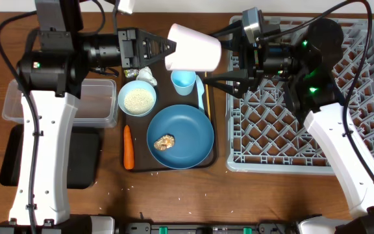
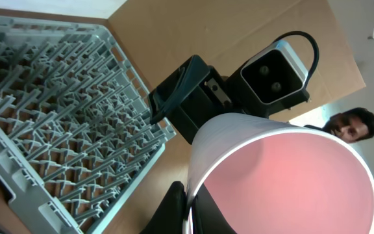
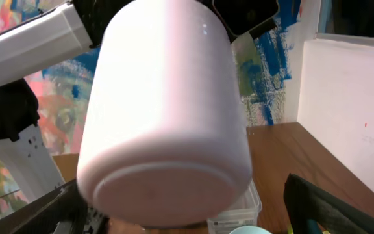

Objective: Sort waste into correct bins and load items into the dishwasher rack
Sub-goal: 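Hand the pink cup from the left gripper to the right gripper, then place the pink cup upside down in the rack's right side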

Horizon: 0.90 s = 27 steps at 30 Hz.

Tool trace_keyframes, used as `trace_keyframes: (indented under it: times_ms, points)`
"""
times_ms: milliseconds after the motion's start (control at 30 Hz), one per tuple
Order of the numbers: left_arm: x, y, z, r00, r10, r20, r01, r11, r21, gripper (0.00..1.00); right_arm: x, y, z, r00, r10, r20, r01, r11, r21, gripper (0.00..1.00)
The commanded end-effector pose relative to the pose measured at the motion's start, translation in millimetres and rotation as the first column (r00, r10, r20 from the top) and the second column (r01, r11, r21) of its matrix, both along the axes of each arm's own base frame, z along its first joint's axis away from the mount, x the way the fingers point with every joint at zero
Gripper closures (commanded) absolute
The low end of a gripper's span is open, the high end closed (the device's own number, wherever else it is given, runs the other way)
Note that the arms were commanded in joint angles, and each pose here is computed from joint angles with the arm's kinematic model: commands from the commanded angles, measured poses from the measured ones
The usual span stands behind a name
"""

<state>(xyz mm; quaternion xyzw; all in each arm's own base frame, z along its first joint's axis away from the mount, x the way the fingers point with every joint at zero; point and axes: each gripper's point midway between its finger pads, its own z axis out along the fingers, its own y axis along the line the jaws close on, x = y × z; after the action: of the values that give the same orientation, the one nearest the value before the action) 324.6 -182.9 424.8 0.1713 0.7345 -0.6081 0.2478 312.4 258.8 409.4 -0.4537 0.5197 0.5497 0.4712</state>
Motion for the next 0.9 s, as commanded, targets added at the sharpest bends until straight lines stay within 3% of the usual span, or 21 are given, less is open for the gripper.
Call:
trace_keyframes:
  times_ms: [0, 100, 400, 533, 567, 667, 733, 867]
  points:
    - [-1, -4, 2, 1.0, -0.005, 0.01, 0.005, 1.0, 0.005, 0.94, 3, -2, 4, 1.0, -0.009, -0.009, 0.01, 1.0, 0.01, 0.09]
    - [0, -6, 0, 1.0, 0.005, 0.011, -0.005, 1.0, 0.017, 0.94, -3, 3, 9, 1.0, 0.008, 0.02, -0.008, 1.0, 0.021, 0.14]
    - [1, -7, -1, 1.0, 0.011, 0.012, -0.011, 1.0, 0.024, 0.94, -10, 9, 12, 0.998, 0.036, 0.042, -0.037, 0.999, 0.025, 0.43]
    - [3, -6, -2, 1.0, 0.019, 0.013, -0.02, 0.999, 0.029, 0.94, -10, 9, 11, 0.999, 0.038, 0.014, -0.039, 0.999, 0.025, 0.52]
    - [3, -6, -2, 1.0, 0.019, 0.012, -0.02, 0.999, 0.029, 0.9, -10, 9, 12, 0.999, 0.036, 0.009, -0.036, 0.999, 0.025, 0.54]
    - [4, -6, -3, 0.999, 0.029, 0.013, -0.03, 0.999, 0.035, 0.33, -4, 1, 12, 1.0, 0.012, 0.002, -0.012, 1.0, 0.025, 0.53]
    - [13, -2, -10, 0.996, 0.083, 0.017, -0.084, 0.994, 0.074, 0.05, 4, -10, 13, 1.0, -0.02, -0.022, 0.02, 0.999, 0.025, 0.53]
    - [39, 23, -41, 0.963, 0.265, 0.044, -0.268, 0.934, 0.237, 0.02, 21, -39, 14, 0.992, -0.086, -0.09, 0.088, 0.996, 0.021, 0.54]
